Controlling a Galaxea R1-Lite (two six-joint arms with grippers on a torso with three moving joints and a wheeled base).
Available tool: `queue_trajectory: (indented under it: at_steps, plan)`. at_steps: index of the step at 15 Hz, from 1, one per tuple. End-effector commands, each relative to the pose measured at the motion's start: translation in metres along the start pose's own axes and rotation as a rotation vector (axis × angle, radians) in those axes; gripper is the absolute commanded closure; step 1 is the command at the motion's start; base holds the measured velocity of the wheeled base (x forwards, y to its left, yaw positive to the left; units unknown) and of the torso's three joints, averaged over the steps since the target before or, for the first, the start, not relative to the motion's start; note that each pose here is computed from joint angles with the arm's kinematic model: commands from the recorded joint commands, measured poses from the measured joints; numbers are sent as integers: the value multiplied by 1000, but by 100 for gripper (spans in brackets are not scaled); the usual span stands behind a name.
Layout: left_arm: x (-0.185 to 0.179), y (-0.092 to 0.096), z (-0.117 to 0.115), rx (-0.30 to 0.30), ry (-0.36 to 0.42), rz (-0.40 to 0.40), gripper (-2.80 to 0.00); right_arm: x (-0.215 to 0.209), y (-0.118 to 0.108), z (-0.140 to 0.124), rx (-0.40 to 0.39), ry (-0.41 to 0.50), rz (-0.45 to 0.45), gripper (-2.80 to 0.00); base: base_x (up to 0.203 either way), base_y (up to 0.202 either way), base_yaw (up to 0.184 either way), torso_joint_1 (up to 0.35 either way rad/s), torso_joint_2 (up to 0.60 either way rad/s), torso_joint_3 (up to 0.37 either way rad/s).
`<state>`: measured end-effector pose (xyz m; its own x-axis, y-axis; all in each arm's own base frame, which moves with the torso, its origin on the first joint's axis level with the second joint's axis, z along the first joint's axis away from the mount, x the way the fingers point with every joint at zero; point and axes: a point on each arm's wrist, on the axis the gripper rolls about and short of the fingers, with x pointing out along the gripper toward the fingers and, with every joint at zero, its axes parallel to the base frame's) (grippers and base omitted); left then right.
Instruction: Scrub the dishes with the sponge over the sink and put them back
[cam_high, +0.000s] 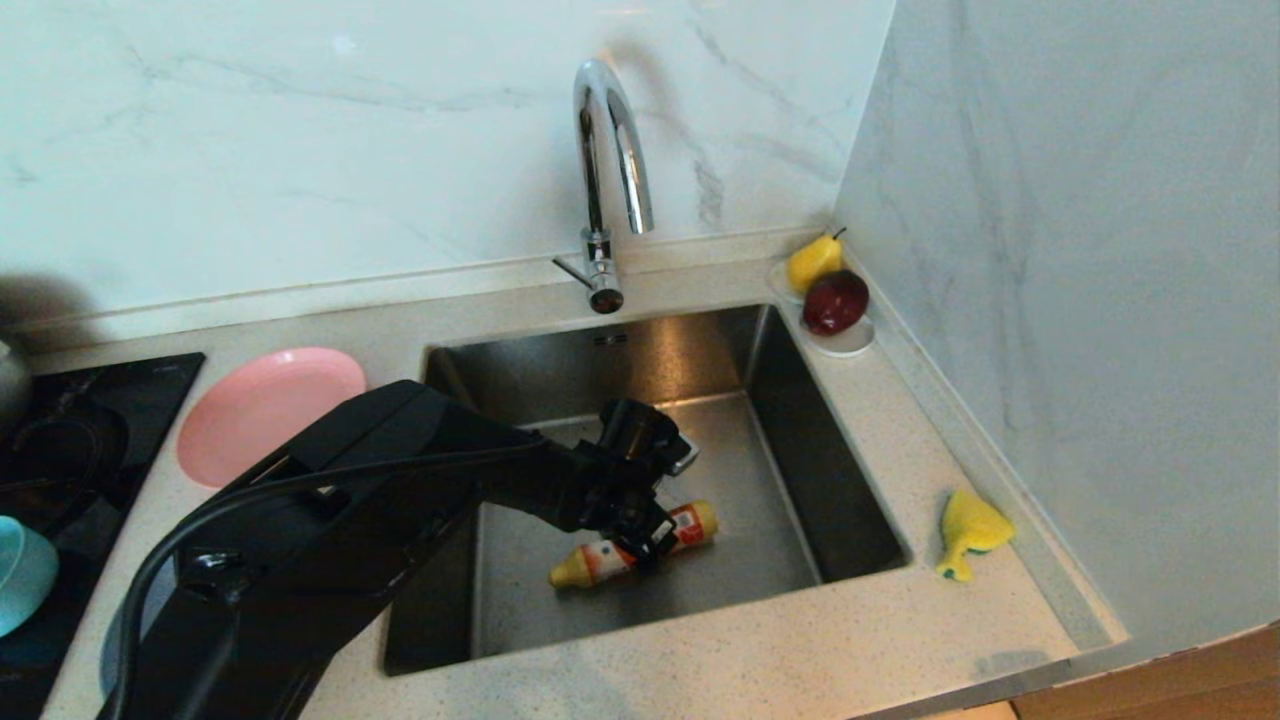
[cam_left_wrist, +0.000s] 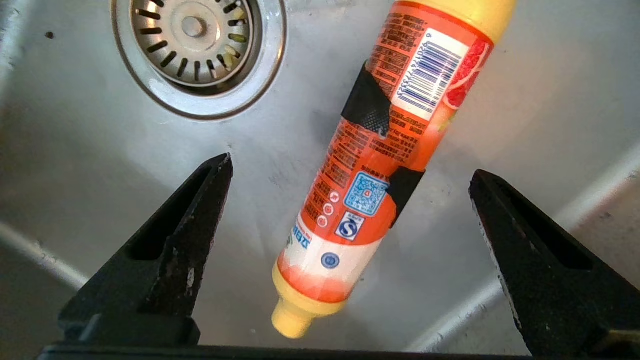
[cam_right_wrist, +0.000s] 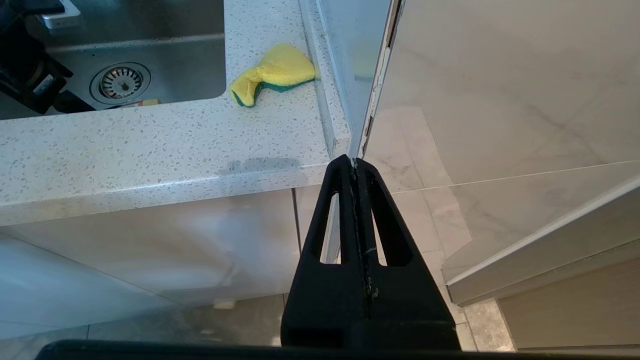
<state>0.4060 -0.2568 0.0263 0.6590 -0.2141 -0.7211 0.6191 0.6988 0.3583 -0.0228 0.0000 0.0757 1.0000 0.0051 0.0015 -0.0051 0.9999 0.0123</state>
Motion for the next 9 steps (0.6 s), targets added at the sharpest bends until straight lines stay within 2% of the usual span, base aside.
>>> queue_trajectory:
  at_steps: [1, 9]
  plan:
    - [8, 1, -2, -7, -16, 13, -280, 0, 0, 0, 0, 0, 1, 0, 0, 0, 0, 0, 0, 0]
    - [24, 6, -3, -25, -40, 26, -280, 0, 0, 0, 0, -2, 1, 0, 0, 0, 0, 0, 0, 0]
